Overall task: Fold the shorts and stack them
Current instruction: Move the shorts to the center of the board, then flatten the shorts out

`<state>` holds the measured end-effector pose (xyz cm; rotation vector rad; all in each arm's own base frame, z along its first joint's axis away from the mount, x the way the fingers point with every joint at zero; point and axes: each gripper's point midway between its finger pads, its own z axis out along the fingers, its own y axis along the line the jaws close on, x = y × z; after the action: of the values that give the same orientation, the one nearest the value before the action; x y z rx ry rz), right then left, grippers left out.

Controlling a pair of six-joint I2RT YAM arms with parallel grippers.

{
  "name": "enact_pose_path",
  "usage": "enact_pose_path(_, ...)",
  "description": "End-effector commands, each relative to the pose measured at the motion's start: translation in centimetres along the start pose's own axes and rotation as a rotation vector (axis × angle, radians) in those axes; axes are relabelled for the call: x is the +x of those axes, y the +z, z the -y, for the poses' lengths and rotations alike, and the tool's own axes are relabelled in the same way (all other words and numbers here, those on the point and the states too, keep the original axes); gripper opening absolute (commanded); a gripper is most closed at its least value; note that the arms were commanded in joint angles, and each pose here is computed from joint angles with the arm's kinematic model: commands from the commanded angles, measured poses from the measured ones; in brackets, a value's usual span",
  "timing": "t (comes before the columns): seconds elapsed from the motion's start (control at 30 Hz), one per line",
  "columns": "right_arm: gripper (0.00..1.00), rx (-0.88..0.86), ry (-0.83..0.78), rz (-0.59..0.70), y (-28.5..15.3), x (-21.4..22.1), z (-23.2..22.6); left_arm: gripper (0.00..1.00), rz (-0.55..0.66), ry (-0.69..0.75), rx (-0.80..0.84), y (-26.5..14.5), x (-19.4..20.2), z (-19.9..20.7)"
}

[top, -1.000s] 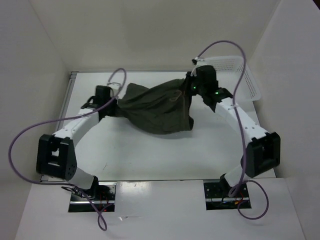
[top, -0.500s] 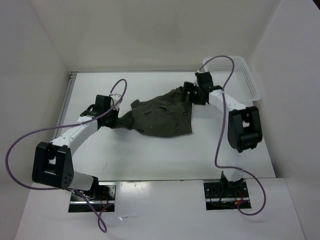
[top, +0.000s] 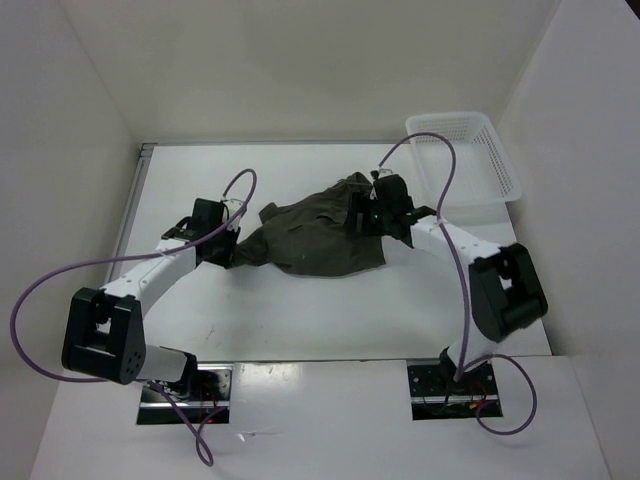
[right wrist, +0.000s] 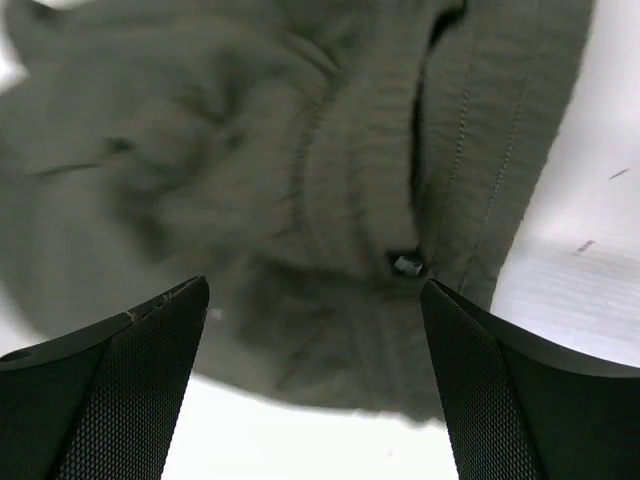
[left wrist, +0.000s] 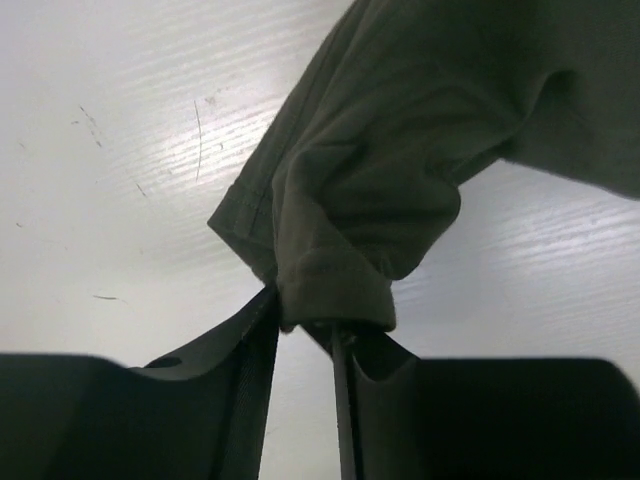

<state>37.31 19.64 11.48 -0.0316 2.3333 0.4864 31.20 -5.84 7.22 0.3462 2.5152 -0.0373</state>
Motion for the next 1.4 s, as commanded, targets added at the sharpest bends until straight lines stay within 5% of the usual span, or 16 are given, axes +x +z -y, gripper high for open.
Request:
enact_pose_path(0.0, 0.91, 0.03, -0.016, 0.024, 3.2, -0.9, 0.7, 0.37, -0.013, 0.002, 0.001, -0.8, 0.7, 0.1)
enact_pose_path(0.07, 0.91, 0.022, -0.023, 0.006, 4.8, -0.4, 1.1, 0.62, -0.017, 0.002, 0.001, -1.6, 0.3, 0.1)
enact_pose_path(0.37, 0.91, 0.002, -0.033, -0.05, 5.9, 2.0, 1.9, 0.79, 0.028, -0.134, 0.166, -4.1, -1.3, -0.5)
enact_pose_path(0.47, 0.79, -0.02, -0.044, -0.029, 4.9, 1.3, 1.3, 0.79, 0.025, -0.137, 0.269, -4.5, -1.3, 1.3)
enact_pose_path(0.63, 0.3, -0.044, -0.048, 0.002, 3.0, 0.9, 0.8, 0.79, -0.022, -0.141, 0.151, -1.9, 0.9, -0.6)
enact_pose_path(0.73, 0.21, -0.054, -0.05, 0.027, 1.8, 0.2, 0.4, 0.79, -0.075, -0.145, 0.09, -0.7, 2.2, -1.7)
enact_pose_path(1.03, 0.2, -0.06, -0.064, 0.098, -0.6, -1.6, -0.1, 0.72, -0.063, -0.124, 0.07, 0.3, 2.1, -1.6)
enact_pose_path(1.37, 0.46, -0.052, -0.062, 0.078, -0.3, -0.4, 0.4, 0.38, -0.001, -0.104, 0.134, 1.2, 0.4, -0.3)
